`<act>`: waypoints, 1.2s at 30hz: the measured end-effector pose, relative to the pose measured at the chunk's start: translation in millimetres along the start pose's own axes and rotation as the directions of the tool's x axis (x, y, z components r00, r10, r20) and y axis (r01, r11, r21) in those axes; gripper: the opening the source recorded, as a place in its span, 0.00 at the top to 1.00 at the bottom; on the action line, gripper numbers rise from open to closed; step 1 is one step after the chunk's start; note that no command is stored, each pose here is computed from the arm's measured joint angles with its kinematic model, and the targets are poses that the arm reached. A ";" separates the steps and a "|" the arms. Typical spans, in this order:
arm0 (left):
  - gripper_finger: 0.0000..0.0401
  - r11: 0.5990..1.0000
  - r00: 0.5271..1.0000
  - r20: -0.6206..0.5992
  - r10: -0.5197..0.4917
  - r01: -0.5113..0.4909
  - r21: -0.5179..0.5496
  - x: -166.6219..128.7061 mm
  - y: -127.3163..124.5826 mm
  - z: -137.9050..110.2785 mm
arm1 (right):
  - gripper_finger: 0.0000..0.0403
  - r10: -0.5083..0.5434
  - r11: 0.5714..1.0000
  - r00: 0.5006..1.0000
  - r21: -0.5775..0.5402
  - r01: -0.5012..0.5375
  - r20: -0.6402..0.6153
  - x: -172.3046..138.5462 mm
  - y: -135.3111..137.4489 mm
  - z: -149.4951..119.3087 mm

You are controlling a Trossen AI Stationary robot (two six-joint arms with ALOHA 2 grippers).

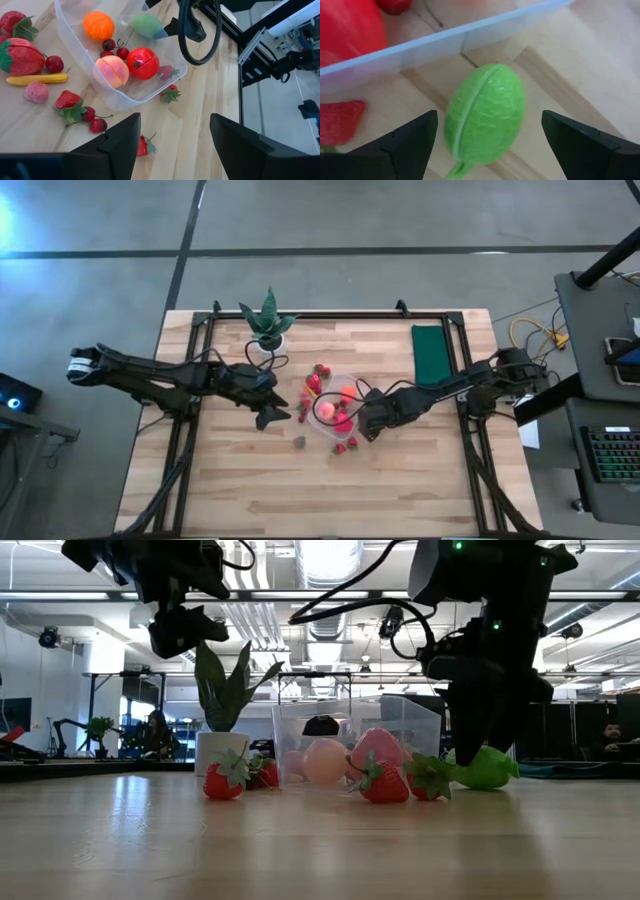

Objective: Pick and placing Produce into tupperware
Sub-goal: Put the green cabbage into the container

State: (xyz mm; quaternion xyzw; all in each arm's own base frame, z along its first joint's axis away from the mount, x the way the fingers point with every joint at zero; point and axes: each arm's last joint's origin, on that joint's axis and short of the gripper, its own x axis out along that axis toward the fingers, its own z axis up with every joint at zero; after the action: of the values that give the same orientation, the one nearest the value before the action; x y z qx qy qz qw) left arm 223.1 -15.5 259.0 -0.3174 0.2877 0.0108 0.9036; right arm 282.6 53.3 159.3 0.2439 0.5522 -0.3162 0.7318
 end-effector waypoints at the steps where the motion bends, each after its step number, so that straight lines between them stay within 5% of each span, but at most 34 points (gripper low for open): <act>1: 0.44 1.000 1.000 0.000 0.000 0.000 -0.001 0.1 0.0 0.0 | 0.13 0.012 1.000 1.000 -0.001 -0.012 0.001 1.3 0.2 0.0; 21: 0.44 1.000 1.000 0.016 0.014 -0.014 -0.003 0.2 0.3 0.7 | 0.14 0.015 0.999 1.000 -0.032 -0.016 -0.014 21.7 -4.5 2.9; 36: 0.44 1.000 1.000 0.017 0.016 -0.015 -0.014 0.2 0.3 0.8 | 0.32 0.061 0.997 0.996 -0.033 -0.063 -0.072 20.2 -3.1 1.4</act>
State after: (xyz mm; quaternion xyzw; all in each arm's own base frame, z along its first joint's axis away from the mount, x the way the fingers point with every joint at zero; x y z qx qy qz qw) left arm 223.6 -14.8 259.2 -0.3213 0.2821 0.0225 0.9037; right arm 285.1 46.3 140.2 0.2591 0.5755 -0.2747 0.7254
